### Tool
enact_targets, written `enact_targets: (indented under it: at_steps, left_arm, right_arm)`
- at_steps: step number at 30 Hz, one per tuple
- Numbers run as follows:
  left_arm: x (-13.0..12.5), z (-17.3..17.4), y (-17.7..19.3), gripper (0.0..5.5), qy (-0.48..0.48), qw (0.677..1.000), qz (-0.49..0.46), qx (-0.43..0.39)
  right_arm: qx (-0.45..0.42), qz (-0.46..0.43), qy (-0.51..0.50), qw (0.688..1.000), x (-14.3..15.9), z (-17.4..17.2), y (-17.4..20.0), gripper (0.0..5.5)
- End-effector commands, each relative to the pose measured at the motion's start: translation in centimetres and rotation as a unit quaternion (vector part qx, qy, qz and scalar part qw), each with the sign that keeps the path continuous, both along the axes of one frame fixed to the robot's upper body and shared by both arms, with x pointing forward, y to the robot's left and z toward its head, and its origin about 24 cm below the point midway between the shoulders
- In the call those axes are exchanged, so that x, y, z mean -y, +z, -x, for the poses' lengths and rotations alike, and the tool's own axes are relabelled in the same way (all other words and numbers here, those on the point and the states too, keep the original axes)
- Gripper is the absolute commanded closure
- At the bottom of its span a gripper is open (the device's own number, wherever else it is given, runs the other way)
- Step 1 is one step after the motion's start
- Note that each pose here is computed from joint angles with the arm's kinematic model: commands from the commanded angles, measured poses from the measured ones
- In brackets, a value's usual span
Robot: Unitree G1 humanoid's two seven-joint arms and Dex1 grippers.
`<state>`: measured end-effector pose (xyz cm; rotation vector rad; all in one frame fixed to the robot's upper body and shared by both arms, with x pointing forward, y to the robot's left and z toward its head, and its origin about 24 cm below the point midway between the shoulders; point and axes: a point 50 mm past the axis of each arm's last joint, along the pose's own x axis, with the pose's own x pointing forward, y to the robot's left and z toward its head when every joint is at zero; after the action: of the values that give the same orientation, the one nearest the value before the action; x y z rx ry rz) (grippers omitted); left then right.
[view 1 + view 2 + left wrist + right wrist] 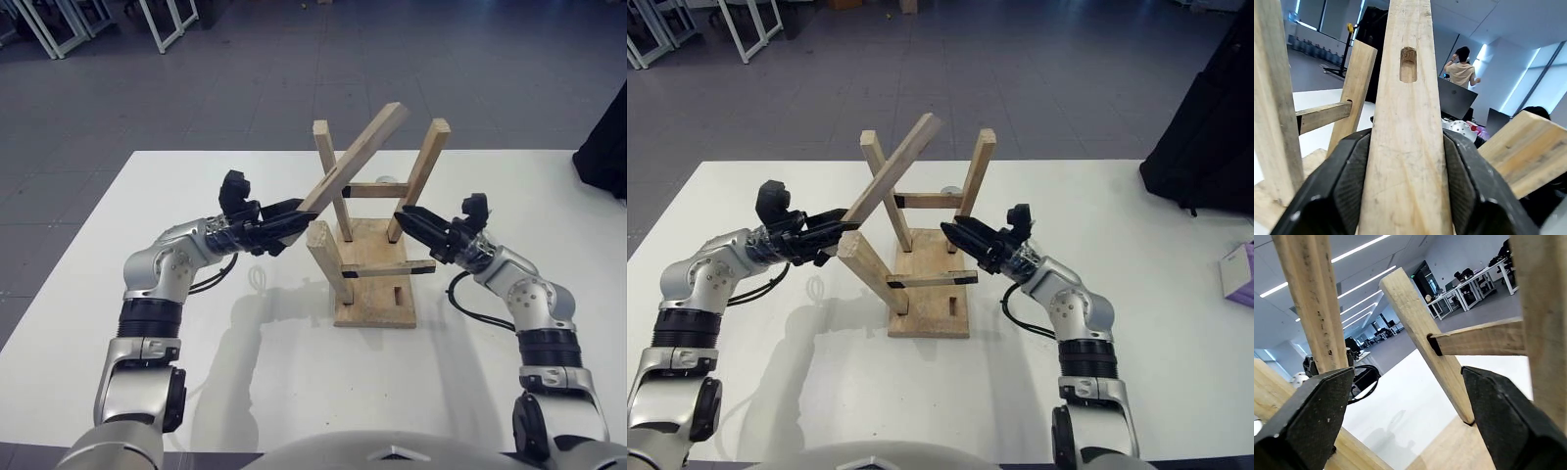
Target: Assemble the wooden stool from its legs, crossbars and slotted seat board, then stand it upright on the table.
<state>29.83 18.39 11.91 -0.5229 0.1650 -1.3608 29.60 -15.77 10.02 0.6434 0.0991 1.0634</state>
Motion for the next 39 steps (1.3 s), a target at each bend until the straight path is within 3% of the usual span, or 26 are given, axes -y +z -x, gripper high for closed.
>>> enact_targets:
  at_steps: [1,18,28,37,39]
  left_arm:
    - [0.8,-0.6,-0.7,3.46,-0.04,0.999,-0.009,-0.031]
    - [1.0,-1.3,-1.5,3.46,-0.084,0.99,0.05,-0.103]
    - [1.3,-0.8,-2.8,3.46,-0.09,0.986,0.03,-0.139]
    - [1.0,-1.3,-3.0,3.46,-0.059,0.989,0.039,-0.129]
    - [0.6,-1.5,-2.7,3.05,-0.045,0.99,0.055,-0.125]
  right_arm:
    - [0.013,-0.046,0.04,0.998,-1.7,-0.7,1.4,1.5]
    - [0.016,-0.137,0.106,0.985,-6.0,-1.6,3.0,1.5]
    - [0.018,-0.149,0.117,0.982,-6.7,-2.2,3.5,3.39]
    - [0.021,-0.157,0.128,0.979,-6.8,-2.0,3.7,3.44]
    - [0.031,-0.154,0.125,0.98,-6.6,-1.9,3.8,3.44]
